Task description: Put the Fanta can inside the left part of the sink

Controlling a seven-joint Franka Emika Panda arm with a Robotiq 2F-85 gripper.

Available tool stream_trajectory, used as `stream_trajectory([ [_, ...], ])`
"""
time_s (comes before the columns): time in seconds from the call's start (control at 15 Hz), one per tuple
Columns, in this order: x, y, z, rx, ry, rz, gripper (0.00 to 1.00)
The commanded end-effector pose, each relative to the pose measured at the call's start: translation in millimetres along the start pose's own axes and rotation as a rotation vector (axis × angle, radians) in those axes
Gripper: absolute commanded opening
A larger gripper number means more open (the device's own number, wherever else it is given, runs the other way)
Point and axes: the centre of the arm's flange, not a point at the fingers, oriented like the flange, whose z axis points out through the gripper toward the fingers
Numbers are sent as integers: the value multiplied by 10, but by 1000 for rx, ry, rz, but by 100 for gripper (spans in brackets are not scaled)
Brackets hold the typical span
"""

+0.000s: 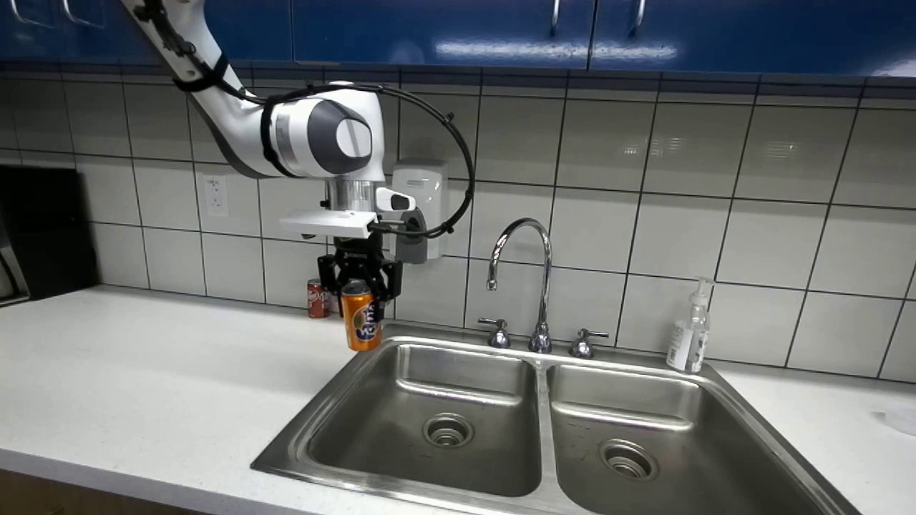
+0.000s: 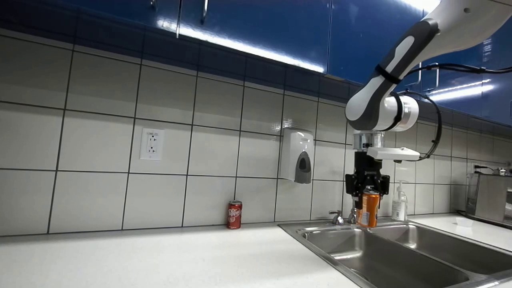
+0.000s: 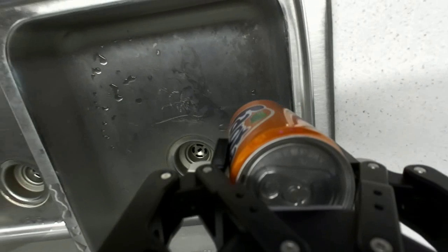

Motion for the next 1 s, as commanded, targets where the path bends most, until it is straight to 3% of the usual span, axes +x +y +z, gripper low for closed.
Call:
stream_trajectory([
  [0.0,-130,328,-20,8,17,11,40],
  [0.33,-196,636,99,16,-15,41,40],
  [0.93,-95,720,348,5,-50,2,40],
])
